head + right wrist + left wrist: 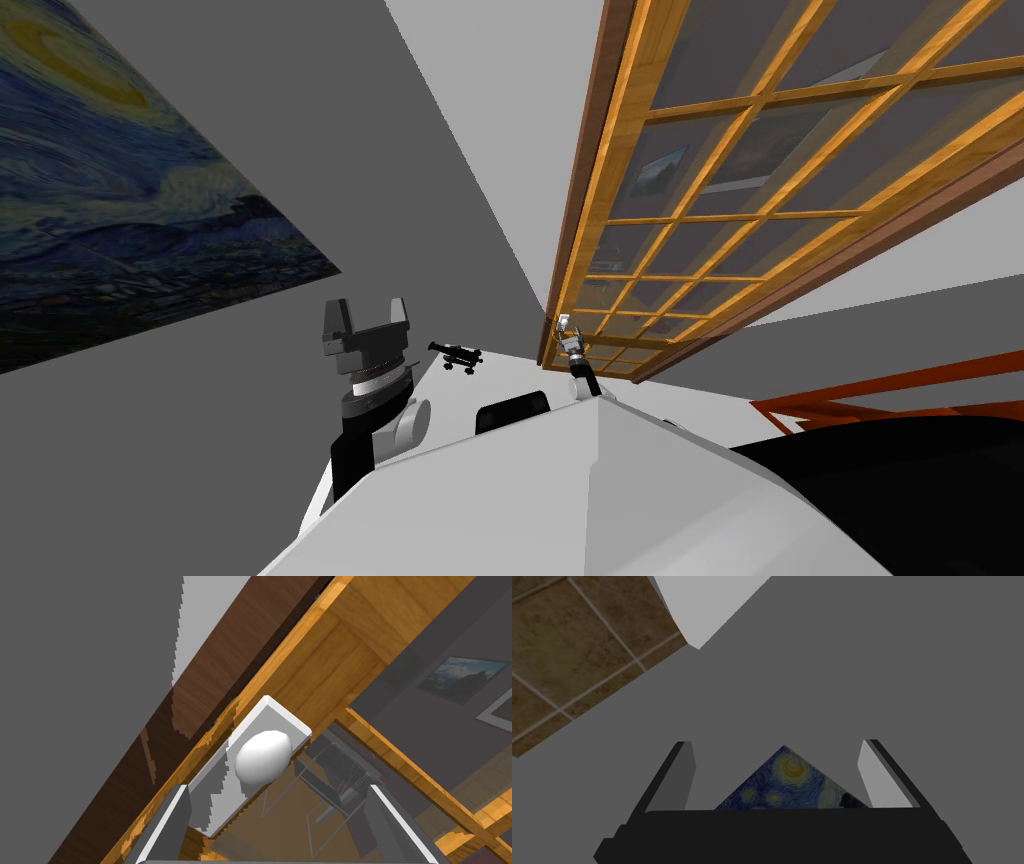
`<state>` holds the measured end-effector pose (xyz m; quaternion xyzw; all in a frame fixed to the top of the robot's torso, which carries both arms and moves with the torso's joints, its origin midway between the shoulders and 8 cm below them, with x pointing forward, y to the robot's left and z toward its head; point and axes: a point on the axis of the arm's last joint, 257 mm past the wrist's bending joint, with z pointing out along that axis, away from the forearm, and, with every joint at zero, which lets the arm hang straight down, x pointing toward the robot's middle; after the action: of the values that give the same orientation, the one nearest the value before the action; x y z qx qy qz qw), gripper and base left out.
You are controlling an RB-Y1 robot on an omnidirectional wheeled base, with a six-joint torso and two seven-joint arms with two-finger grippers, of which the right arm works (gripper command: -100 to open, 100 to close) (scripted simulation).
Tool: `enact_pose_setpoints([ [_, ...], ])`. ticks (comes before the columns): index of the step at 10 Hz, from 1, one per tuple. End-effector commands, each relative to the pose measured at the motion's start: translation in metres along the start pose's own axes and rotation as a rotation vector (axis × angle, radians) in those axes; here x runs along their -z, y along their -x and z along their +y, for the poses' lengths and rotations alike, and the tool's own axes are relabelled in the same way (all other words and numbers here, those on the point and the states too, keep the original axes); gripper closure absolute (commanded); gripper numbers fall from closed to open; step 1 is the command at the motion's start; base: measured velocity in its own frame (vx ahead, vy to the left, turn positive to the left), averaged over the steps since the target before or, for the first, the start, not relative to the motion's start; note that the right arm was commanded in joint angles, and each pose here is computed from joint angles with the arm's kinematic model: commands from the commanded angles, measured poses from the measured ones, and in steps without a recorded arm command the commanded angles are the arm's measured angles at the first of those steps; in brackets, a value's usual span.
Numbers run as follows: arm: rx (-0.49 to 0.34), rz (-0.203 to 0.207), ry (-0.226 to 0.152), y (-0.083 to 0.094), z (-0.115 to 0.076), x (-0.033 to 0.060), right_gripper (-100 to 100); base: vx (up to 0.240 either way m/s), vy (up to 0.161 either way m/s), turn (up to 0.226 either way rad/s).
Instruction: Pull the door open
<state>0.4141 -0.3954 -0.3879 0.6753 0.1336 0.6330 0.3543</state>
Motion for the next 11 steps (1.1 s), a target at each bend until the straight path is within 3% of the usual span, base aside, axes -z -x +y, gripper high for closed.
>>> enact_pose_setpoints([
  [1,-0.083,-0.015,0.012,0.0008,-0.0008,0.0006,-100,-0.094,-0.026,0.134],
  [4,-0.161,-0.025,0.021,0.0013,-0.0014,0.0010,-100,-0.053,-0.015,0.046],
  [11,-0.450,-0.065,0.061,0.0043,-0.0053,0.0037,-100,-0.061,-0.021,0.068],
])
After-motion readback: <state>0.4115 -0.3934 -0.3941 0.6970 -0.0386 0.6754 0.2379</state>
